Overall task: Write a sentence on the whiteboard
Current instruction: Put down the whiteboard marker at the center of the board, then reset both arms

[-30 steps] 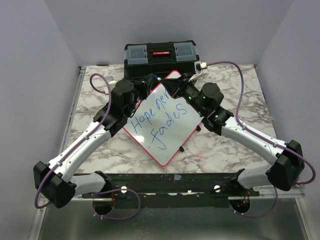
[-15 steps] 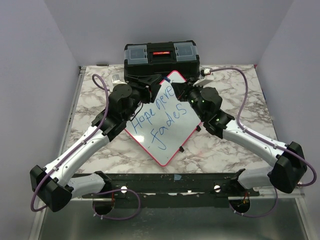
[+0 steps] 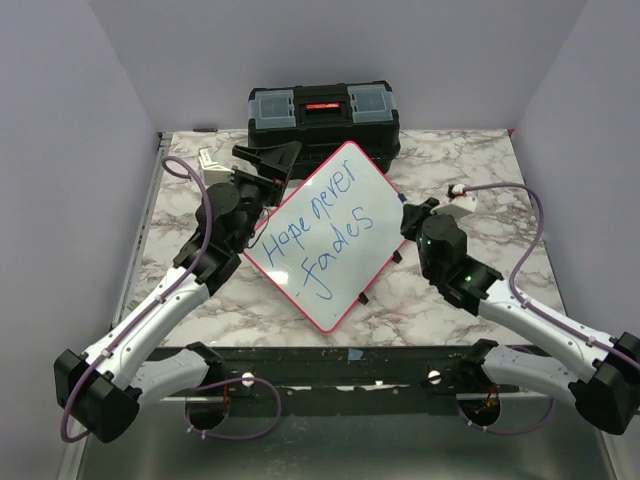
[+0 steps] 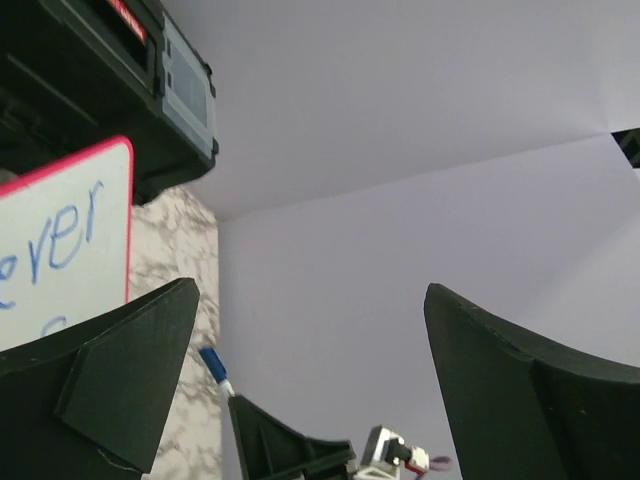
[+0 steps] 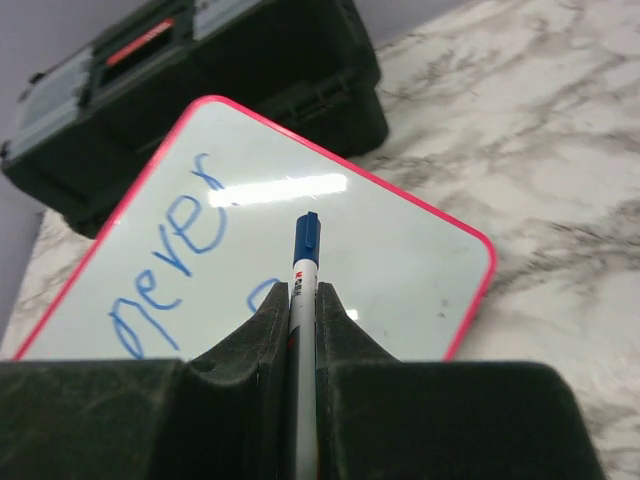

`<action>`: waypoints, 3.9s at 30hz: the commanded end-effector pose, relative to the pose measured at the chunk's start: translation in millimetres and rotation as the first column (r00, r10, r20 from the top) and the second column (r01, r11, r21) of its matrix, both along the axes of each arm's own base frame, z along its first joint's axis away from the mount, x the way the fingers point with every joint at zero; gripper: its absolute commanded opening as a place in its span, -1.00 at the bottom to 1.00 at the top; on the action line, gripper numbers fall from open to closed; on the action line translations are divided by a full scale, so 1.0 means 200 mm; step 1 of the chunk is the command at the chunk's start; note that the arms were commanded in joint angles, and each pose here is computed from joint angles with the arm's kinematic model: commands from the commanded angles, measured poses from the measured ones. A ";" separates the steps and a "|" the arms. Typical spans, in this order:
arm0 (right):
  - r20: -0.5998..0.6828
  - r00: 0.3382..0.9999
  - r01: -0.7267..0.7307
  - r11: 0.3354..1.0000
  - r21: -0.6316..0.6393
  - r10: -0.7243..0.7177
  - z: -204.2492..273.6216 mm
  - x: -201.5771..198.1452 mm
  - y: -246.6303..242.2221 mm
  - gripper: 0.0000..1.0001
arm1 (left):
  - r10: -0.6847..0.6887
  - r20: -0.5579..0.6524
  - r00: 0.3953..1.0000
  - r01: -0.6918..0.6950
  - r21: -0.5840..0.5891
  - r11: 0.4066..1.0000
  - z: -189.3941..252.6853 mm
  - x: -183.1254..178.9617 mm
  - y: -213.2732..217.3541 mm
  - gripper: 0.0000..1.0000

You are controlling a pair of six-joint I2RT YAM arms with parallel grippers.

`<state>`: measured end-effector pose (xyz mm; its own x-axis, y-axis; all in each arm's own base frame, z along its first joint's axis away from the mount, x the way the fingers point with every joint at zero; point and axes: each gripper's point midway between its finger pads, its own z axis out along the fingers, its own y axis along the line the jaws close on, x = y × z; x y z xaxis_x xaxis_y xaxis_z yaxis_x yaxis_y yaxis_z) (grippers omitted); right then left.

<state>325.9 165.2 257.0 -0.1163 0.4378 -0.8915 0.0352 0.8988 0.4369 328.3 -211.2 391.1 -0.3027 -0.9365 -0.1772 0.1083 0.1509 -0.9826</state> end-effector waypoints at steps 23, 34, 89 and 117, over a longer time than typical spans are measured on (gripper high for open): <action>-0.376 0.873 0.320 0.947 -0.037 -0.310 -0.83 -0.31 -0.37 -0.05 | 0.259 0.444 0.858 -0.429 0.339 0.838 0.22 -0.09 0.41 0.97; -0.366 0.874 0.323 0.945 -0.049 -0.318 -0.79 -0.32 -0.39 0.80 | 0.264 0.486 0.833 -0.475 0.384 0.792 0.21 -0.09 0.44 0.97; -0.149 0.988 -0.042 0.999 -0.019 0.039 -0.37 -0.21 -0.12 1.00 | 0.709 0.252 0.658 -0.428 0.900 0.078 -0.97 -0.11 1.46 0.97; -0.062 0.990 -0.125 0.992 -0.006 0.125 -0.29 -0.23 -0.07 1.00 | 0.368 0.289 0.884 -0.350 0.931 0.108 -1.16 0.22 1.21 0.97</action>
<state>281.2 148.7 197.3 -0.2332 0.4108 -0.8814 -0.0244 0.9036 0.4276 362.4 45.9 147.7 -0.0184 -0.0808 -0.9966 -0.3664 0.9279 -0.0684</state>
